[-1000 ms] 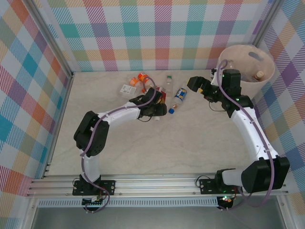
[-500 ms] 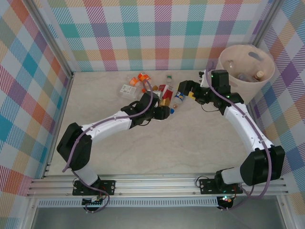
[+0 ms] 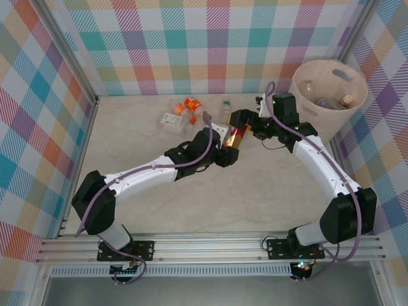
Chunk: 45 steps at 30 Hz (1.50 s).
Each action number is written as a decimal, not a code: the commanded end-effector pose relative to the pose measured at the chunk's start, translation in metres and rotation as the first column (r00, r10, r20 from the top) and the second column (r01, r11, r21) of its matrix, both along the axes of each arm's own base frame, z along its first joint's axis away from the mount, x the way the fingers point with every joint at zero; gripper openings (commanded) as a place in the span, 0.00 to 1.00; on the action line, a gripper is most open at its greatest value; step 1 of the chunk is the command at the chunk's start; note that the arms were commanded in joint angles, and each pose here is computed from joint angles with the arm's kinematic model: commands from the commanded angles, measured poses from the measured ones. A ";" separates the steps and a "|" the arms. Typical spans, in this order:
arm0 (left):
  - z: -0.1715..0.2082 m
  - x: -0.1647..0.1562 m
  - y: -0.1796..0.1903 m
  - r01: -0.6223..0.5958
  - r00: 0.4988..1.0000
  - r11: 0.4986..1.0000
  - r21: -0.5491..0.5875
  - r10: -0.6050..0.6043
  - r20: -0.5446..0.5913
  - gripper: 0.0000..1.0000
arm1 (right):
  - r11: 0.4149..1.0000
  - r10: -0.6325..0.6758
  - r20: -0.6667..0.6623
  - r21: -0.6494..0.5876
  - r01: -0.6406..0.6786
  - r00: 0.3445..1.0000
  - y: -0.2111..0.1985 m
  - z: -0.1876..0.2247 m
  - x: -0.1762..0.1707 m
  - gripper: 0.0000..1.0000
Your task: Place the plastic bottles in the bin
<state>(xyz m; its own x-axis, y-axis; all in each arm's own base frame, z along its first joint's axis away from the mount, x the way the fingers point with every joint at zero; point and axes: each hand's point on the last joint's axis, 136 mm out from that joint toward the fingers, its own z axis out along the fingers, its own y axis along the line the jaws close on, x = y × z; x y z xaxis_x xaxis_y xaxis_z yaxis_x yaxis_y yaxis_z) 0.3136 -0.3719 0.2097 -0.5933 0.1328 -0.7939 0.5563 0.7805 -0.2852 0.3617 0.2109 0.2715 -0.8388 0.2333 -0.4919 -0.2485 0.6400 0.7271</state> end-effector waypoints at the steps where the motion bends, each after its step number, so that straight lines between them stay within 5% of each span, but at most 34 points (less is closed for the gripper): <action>1: 0.025 -0.001 -0.008 0.008 0.997 1.000 -0.010 -0.007 0.073 0.50 | 0.999 -0.032 0.016 0.003 0.032 0.999 0.002 0.004 0.010 1.00; 11: 0.027 0.000 -0.010 -0.008 0.996 1.000 0.014 0.007 0.087 0.49 | 0.999 -0.049 -0.032 -0.011 0.049 0.998 0.005 -0.010 0.012 0.85; 19: 0.021 0.002 -0.010 -0.022 0.998 0.999 0.043 0.019 0.066 0.49 | 0.998 -0.043 0.010 -0.042 0.043 0.999 0.003 -0.005 0.013 0.69; 28: 0.019 0.004 -0.008 -0.043 0.998 0.997 0.058 0.041 0.047 0.50 | 0.993 -0.050 0.102 -0.098 0.060 0.993 -0.007 0.011 0.012 0.63; 33: 0.025 0.003 -0.007 -0.054 0.998 0.997 0.047 0.052 0.038 0.81 | 0.987 -0.060 0.173 -0.136 0.085 0.983 -0.015 0.025 0.014 0.60; 38: 0.043 -0.006 -0.013 0.001 0.998 0.999 -0.041 0.002 0.055 0.99 | 0.976 -0.124 0.243 -0.147 0.163 0.962 -0.038 0.045 0.024 0.59; 45: 0.059 0.003 0.016 -0.142 0.984 0.987 -0.078 0.149 0.099 1.00 | 0.933 -0.182 0.428 -0.208 0.293 0.885 -0.083 0.090 0.029 0.59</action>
<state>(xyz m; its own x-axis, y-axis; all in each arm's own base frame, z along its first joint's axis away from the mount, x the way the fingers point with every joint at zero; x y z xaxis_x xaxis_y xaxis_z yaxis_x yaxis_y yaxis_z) 0.3128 -0.3703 0.2404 -0.5626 0.0908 -0.8217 0.5169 0.8143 -0.2640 0.3927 0.1478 0.3161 -0.6317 0.2566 -0.7316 -0.2516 0.8247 0.5065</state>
